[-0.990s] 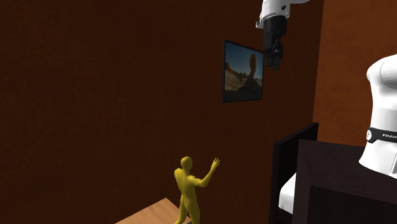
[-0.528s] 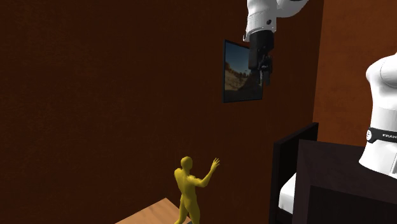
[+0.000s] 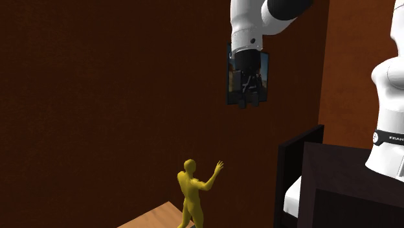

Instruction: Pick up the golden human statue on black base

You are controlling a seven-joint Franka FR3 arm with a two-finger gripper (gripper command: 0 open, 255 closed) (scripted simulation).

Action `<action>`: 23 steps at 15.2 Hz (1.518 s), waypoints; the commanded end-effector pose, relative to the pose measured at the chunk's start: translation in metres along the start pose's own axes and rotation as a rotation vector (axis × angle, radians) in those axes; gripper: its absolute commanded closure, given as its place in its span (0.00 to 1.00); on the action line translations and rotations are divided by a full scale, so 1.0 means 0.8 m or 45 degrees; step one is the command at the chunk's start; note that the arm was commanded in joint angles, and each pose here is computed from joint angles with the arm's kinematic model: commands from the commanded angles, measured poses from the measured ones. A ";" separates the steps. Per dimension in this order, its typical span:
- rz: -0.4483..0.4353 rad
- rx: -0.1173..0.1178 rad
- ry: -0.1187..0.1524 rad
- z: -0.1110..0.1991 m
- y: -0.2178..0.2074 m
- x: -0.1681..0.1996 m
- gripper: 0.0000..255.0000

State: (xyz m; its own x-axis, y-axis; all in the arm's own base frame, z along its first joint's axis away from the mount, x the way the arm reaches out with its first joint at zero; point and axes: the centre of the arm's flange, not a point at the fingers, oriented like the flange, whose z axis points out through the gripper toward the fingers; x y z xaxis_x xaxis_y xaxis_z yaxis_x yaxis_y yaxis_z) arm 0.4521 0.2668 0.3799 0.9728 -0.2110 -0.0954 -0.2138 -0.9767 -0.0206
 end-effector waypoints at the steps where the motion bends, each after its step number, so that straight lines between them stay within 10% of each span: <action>1: 0.005 -0.001 -0.011 0.020 -0.025 0.007 0.00; 16: 0.026 -0.014 -0.095 0.178 -0.212 0.067 0.00; 23: 0.027 -0.014 -0.098 0.225 -0.219 0.073 0.00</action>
State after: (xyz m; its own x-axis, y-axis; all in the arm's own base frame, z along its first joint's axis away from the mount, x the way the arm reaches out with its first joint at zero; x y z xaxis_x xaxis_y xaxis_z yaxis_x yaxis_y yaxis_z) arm 0.5299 0.4331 0.2041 0.9583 -0.2280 -0.1725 -0.2326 -0.9726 -0.0065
